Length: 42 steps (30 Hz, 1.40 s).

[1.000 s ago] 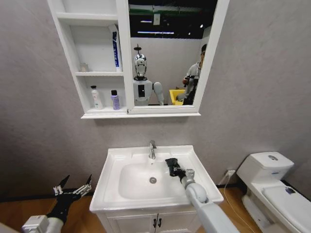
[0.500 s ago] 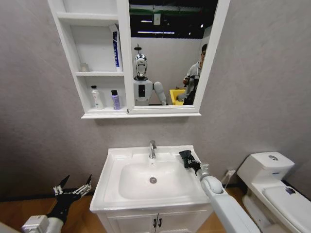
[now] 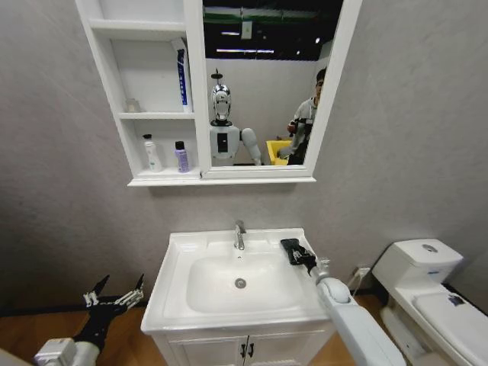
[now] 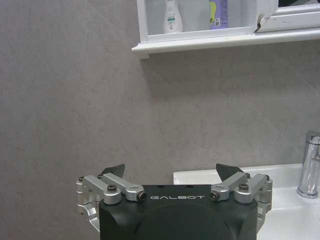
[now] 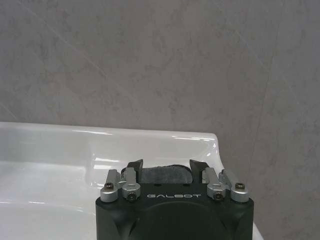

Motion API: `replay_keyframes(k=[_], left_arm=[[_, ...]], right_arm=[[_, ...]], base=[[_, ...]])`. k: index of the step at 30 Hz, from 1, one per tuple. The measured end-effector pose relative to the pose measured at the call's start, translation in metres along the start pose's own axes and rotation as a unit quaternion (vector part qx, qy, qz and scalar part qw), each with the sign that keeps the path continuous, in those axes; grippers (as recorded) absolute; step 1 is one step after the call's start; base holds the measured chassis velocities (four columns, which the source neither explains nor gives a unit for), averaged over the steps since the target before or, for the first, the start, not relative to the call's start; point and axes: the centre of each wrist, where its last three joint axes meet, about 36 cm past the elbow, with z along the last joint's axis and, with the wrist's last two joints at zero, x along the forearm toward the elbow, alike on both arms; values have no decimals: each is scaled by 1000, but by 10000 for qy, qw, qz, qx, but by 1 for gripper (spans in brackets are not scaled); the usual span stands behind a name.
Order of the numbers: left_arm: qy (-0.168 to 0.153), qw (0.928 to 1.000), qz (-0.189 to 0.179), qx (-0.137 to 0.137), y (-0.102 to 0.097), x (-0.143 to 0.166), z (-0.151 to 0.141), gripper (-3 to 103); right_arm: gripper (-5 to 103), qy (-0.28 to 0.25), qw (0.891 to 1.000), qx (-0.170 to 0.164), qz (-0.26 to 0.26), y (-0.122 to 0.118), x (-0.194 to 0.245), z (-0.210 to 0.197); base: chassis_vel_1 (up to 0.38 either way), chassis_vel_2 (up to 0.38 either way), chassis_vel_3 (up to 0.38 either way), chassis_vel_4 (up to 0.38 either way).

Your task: Move facial cleanser and shampoo from washbasin to cabinet, then wipe washbasin with towel.

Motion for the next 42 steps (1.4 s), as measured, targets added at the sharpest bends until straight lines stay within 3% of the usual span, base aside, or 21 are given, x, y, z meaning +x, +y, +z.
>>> replay_keyframes(k=[8, 12, 15, 18, 21, 38, 42], left_arm=[[0, 10000, -1, -1, 0, 0, 0, 100], [0, 10000, 0, 1, 0, 0, 0, 100], [1, 10000, -1, 0, 0, 0, 0, 100], [1, 10000, 1, 0, 0, 0, 0, 100], [2, 10000, 1, 0, 0, 0, 0, 100], [1, 10000, 0, 0, 0, 0, 0, 100], [1, 10000, 0, 0, 0, 0, 0, 100]], right_arm=[[84, -750, 9940, 542, 582, 6, 59, -18], [98, -885, 9931, 259, 723, 24, 136, -48], [100, -769, 9948, 117, 661, 42, 182, -45], [100, -654, 9961, -76, 589, 78, 261, -58], [100, -588, 9965, -85, 587, 93, 297, -66], [100, -809, 9957, -181, 405, 130, 353, -101], [100, -1111, 9929, 22, 413, 131, 361, -92]], base=[[0, 0, 0, 0], [0, 0, 0, 0], [0, 0, 0, 0], [0, 0, 0, 0], [0, 0, 0, 0], [0, 0, 0, 0], [0, 0, 0, 0]])
